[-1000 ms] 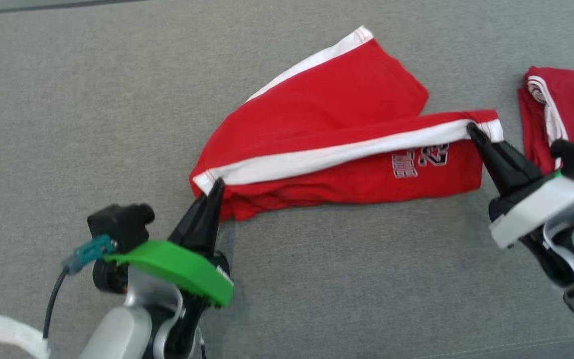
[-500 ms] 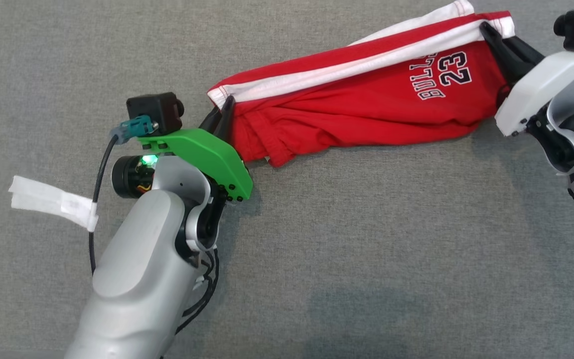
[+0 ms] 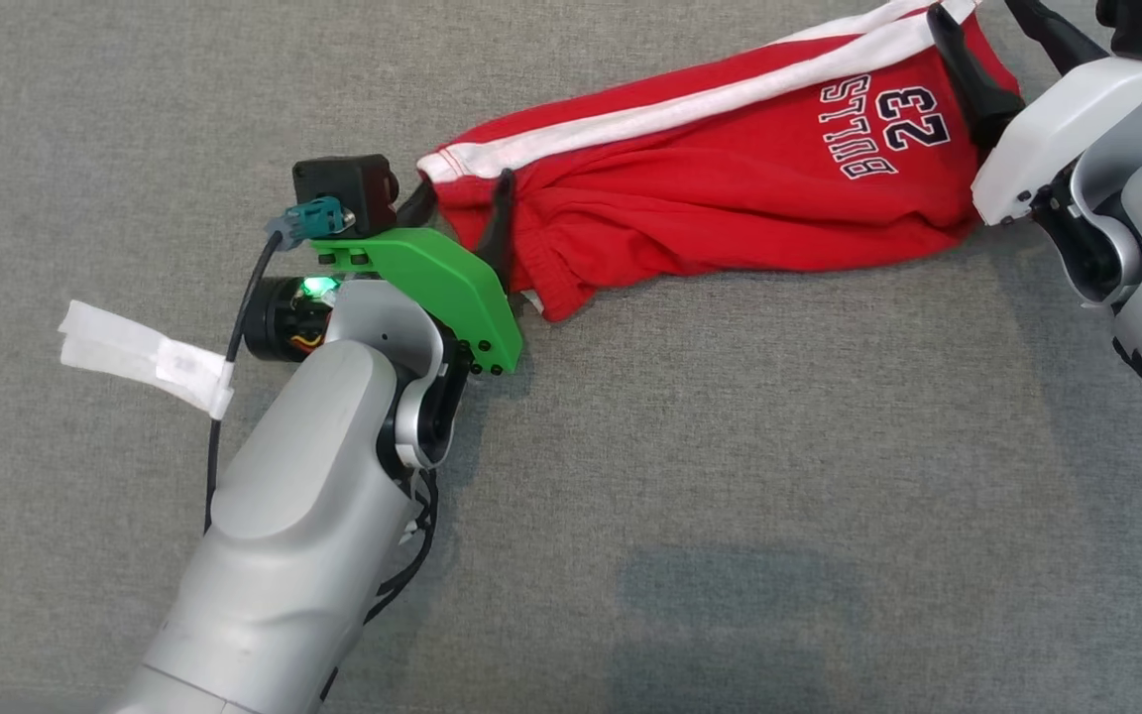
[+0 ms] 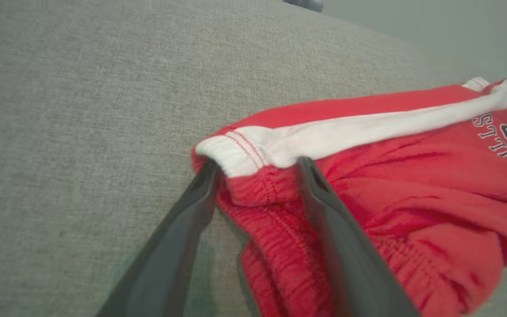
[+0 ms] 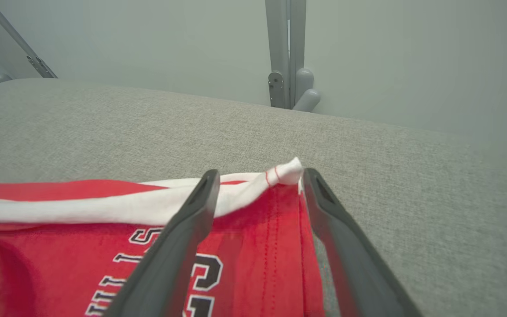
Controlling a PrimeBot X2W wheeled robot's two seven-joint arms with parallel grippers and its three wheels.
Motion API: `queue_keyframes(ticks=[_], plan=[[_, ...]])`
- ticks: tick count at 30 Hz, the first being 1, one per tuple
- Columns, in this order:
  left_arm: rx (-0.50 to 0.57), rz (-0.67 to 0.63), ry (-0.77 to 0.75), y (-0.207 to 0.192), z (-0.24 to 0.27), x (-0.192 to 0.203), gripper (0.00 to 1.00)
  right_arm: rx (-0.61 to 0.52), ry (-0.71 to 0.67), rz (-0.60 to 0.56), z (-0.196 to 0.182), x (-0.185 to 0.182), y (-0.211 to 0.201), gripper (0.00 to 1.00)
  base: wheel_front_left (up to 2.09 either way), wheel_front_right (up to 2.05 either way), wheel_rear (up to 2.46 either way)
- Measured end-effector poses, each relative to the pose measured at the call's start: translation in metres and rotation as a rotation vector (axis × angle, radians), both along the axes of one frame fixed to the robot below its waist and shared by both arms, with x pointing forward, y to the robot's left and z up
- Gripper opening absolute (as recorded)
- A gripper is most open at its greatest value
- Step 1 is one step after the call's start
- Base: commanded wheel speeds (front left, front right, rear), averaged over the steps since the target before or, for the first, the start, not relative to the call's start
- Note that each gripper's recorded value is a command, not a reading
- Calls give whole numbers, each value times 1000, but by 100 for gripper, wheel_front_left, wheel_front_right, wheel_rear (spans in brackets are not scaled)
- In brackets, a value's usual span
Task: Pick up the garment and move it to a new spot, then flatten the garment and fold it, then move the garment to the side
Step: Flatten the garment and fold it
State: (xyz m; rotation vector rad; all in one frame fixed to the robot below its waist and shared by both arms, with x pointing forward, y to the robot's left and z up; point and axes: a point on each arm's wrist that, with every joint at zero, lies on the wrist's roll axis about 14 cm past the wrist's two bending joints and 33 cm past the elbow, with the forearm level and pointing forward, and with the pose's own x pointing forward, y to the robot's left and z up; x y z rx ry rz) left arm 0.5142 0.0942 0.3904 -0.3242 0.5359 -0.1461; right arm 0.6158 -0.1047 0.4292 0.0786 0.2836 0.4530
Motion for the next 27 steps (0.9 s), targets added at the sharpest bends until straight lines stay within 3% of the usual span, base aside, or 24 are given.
queue_keyframes(ticks=[9,17,22,25,26,27], plan=[[24,11,-207,6,39,-14,100,-55,-28,-6,19,-11,-25,100,0,0,0],[74,-1,-371,1,59,-50,100,-95,93,-20,-5,-18,-35,100,0,0,0],[95,6,-381,1,49,-66,100,-131,217,-12,-41,-20,-29,100,0,0,0],[92,26,-367,4,43,-71,100,-92,273,1,-52,-20,-12,100,0,0,0],[96,33,-363,7,41,-73,100,-72,291,5,-54,-20,-6,44,0,0,0],[101,42,-358,11,39,-74,100,-50,297,11,-54,-20,0,3,0,0,0]])
